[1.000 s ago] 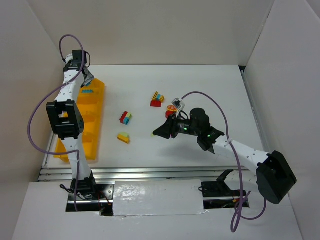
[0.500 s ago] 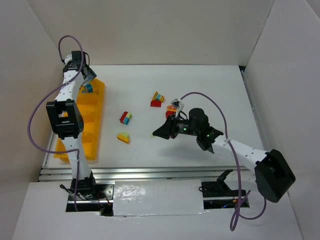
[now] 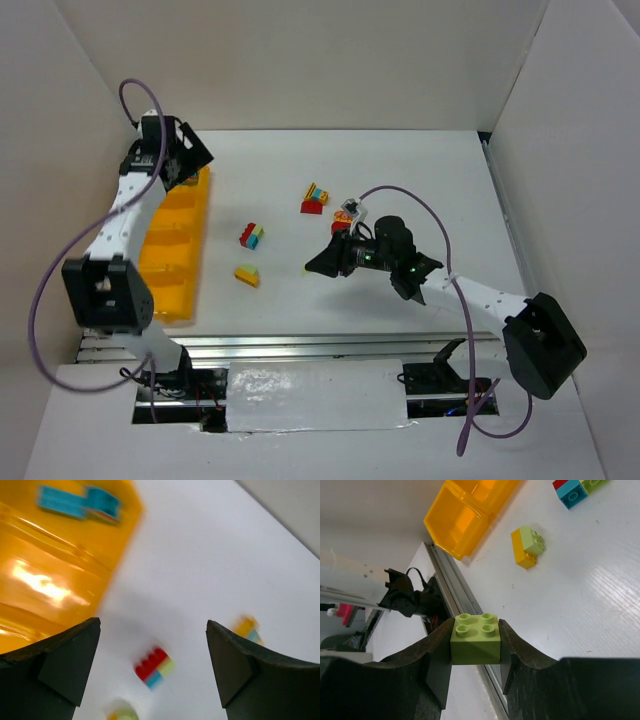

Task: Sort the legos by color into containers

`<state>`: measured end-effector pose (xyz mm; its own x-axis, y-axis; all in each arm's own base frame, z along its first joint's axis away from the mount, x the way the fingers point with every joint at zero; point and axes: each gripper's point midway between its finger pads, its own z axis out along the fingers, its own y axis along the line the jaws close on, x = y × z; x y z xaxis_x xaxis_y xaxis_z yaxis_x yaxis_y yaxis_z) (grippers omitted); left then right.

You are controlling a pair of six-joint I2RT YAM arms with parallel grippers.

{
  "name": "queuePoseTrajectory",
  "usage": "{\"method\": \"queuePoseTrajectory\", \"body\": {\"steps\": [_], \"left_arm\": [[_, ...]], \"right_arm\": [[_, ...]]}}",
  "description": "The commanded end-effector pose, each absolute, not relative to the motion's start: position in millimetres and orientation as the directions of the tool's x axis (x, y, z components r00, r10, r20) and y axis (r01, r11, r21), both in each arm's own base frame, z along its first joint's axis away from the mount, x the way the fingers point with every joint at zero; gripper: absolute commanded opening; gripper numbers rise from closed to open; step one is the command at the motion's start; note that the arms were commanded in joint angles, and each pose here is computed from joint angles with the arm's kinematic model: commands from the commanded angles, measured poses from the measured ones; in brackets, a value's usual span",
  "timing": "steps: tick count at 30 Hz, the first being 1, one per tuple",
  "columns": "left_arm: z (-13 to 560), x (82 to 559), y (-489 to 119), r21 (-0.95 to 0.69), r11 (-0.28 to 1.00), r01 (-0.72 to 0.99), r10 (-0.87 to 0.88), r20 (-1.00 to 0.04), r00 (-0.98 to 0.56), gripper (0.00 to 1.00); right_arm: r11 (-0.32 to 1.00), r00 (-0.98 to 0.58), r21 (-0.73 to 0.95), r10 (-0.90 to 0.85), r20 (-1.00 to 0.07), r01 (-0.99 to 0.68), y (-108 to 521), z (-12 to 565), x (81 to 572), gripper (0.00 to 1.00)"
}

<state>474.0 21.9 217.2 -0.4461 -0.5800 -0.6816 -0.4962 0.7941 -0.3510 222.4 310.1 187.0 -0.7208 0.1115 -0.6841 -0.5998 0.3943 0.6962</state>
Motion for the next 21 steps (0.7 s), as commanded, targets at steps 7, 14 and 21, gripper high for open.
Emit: {"method": "queuePoseTrajectory", "body": {"steps": [7,14,21], "left_arm": [[306,344,-154,-0.635,0.713,0.296,-0.408,-0.72,-0.561,0.99],[322,284,-121,-0.479,0.836,0.269,-0.306,-0.813,-0.496,0.99],[329,267,-47,-0.355,0.932,-0.067,-0.356,-0.866,-0.352,1.0]], "right_arm": [[0.27,-0.714,0.729,0.172,-0.679,-0.629,313,231,226,0.0],[0.415,-0.737,0.782,0.309,-0.601,-0.464,318,229,276,0.0],[0.428,-0.739,0.875,0.509,-0.442,-0.228,365,225,340,0.0]]}}
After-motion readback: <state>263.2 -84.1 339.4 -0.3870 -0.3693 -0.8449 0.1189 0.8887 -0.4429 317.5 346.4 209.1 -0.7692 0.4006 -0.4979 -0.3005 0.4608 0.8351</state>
